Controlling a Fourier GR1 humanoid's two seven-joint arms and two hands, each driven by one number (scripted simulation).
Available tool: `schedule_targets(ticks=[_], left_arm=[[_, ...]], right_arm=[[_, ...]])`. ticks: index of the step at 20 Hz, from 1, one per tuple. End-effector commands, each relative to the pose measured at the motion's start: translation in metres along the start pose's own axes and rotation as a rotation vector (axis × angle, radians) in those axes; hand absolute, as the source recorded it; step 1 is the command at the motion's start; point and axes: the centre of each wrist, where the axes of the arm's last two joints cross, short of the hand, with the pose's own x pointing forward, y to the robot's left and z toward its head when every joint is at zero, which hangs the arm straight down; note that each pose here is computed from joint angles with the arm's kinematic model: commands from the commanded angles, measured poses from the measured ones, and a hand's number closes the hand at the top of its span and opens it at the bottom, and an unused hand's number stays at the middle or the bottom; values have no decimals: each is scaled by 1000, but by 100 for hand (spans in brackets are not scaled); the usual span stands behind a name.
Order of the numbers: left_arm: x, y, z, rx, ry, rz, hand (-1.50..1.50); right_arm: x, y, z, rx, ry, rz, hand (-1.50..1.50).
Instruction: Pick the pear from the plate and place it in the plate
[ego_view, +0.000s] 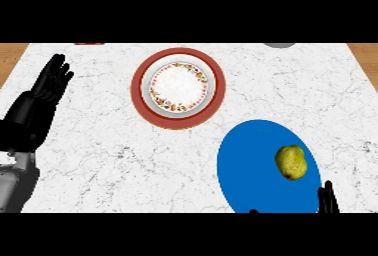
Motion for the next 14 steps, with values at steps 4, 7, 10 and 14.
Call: schedule_targets(ticks=[4, 7, 10, 14], left_arm=[[13, -10, -4, -3, -35, -13, 0], [9, -15, -5, -24, -44, 0, 0], [13, -12, -7, -36, -21, 12, 0], [5, -23, 8, -42, -6, 5, 0]], right_arm=[[-3, -46, 35, 271, 241, 217, -150], [13, -53, 12, 284, 284, 281, -150], [34, -52, -11, 282, 331, 347, -150], [56, -41, -51, 255, 368, 389, -150]])
